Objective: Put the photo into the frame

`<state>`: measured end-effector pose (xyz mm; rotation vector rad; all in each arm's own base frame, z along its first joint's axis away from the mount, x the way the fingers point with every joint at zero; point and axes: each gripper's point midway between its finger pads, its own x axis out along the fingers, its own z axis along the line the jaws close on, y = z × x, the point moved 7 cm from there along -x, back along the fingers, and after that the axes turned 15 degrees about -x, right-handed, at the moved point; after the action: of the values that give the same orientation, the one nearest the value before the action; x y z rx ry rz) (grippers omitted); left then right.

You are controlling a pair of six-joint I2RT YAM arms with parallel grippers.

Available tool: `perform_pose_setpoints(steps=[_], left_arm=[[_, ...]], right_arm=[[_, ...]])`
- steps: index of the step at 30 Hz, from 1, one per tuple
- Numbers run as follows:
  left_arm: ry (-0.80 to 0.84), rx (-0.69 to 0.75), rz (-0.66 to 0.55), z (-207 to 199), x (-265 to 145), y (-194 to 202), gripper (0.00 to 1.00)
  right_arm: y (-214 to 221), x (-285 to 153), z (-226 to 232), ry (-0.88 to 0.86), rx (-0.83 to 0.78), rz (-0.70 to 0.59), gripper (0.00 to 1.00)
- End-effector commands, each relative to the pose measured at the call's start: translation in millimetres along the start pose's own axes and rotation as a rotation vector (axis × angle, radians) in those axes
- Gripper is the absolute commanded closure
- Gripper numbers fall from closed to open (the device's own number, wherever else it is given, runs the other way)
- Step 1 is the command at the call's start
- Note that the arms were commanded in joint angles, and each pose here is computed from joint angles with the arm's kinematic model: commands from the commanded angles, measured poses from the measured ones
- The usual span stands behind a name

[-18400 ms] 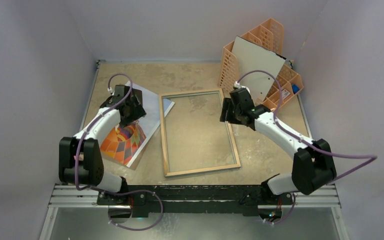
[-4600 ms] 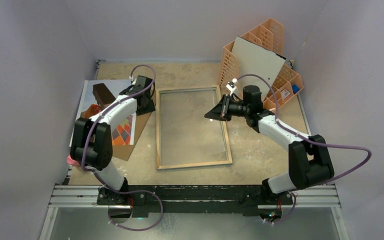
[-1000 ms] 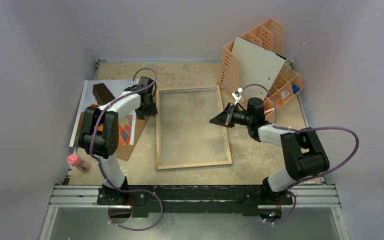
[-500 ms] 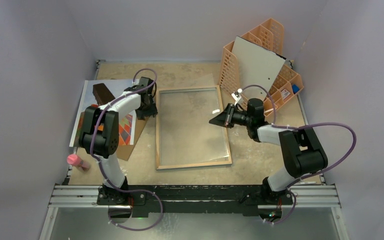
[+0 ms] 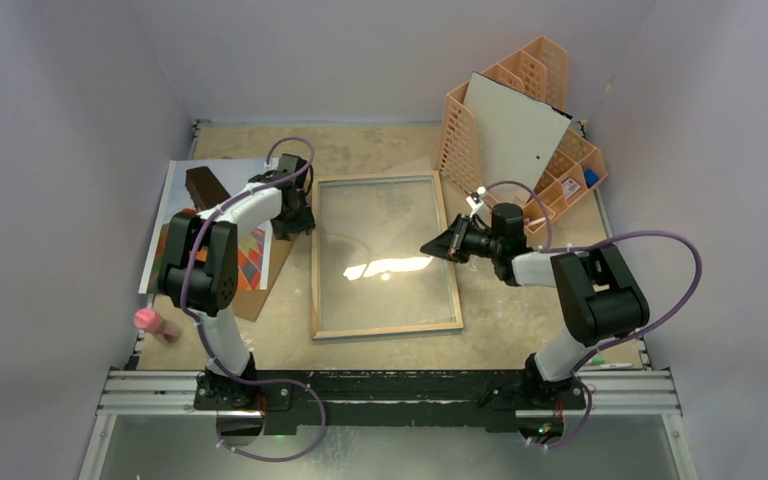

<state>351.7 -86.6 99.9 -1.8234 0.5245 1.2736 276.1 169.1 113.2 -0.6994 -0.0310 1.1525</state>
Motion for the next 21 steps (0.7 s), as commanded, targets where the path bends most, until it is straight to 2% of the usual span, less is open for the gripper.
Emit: perform_pose_setpoints(steps=[1,14,21], left_arm=[[0.040,-0.030,-0.019,-9,-2,-10,0.51],[0.040,-0.030,-0.013,-8,-2,-9,0.51],[0.039,-0.030,-0.013,-8,-2,-9,0.51]], right_arm=[[1,0,-3,0.030,0.019,-0.028,1.00],[8,2,-13,0.050,0.045,-0.039,1.00],[0,2,-1,-0.049,-0.060,-0.075,1.00]])
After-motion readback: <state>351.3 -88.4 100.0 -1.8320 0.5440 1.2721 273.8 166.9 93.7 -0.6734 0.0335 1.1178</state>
